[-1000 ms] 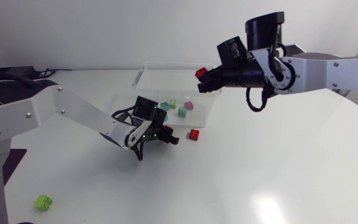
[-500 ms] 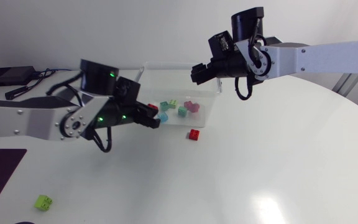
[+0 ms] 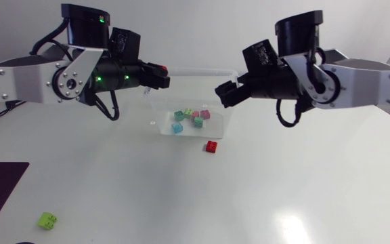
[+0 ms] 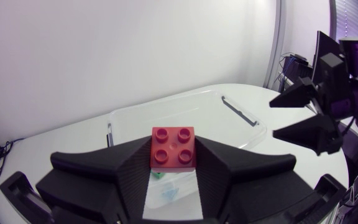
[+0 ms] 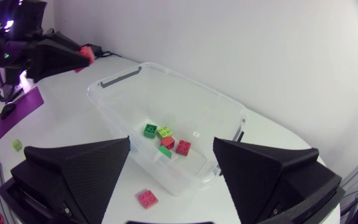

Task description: Place the duplo bricks in the container

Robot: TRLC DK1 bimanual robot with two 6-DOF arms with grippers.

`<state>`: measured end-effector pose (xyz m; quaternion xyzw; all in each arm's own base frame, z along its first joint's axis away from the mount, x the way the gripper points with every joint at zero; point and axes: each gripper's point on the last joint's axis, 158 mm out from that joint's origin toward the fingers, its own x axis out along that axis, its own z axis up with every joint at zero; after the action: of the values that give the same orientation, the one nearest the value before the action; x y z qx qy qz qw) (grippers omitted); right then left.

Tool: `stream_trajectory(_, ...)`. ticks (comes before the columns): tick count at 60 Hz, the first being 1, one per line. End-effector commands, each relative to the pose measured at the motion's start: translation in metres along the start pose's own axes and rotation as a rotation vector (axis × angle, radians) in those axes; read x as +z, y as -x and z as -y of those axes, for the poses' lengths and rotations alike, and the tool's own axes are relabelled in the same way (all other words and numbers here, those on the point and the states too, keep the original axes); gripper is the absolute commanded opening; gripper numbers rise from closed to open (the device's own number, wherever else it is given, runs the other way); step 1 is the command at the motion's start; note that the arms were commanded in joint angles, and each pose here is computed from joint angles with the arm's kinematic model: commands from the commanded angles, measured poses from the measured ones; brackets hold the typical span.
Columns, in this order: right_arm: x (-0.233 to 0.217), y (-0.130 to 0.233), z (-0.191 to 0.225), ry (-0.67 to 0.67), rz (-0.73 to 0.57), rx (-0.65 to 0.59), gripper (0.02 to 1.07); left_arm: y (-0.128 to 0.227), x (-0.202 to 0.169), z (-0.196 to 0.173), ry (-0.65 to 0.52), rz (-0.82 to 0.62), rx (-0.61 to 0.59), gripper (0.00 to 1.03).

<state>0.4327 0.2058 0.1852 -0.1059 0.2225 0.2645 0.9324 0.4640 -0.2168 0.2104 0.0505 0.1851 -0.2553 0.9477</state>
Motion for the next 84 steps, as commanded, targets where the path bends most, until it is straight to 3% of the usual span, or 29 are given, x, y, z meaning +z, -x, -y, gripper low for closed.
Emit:
stream_trajectory(1,-0.020,0.016,-0.007,0.000,-0.025,0.008,1.00,-0.021,-0.003,-0.003,0.004,-0.007,-0.006,0.11)
stream_trajectory(21,-0.087,0.034,-0.041,-0.027,-0.092,0.042,1.00,-0.080,-0.001,-0.032,0.036,-0.016,0.026,0.16)
stream_trajectory(24,-0.097,0.032,-0.045,-0.020,-0.108,0.052,1.00,-0.087,0.001,-0.034,0.037,-0.016,0.029,0.26)
stream_trajectory(32,-0.116,0.022,-0.050,0.011,-0.145,0.068,1.00,-0.107,-0.003,-0.044,0.050,-0.048,0.037,0.70)
stream_trajectory(37,-0.122,0.013,-0.051,0.007,-0.157,0.069,1.00,-0.112,-0.004,-0.046,0.050,-0.051,0.038,0.86)
stream_trajectory(43,-0.132,-0.001,-0.050,-0.020,-0.181,0.045,1.00,-0.113,-0.007,-0.046,0.053,-0.060,0.039,0.97)
stream_trajectory(56,-0.154,-0.027,-0.051,-0.045,-0.248,-0.104,1.00,-0.094,-0.004,-0.055,0.066,-0.056,0.056,0.98)
stream_trajectory(84,-0.173,-0.060,-0.072,-0.149,-0.361,-0.148,0.99,-0.058,-0.016,-0.050,0.065,-0.067,0.066,0.98)
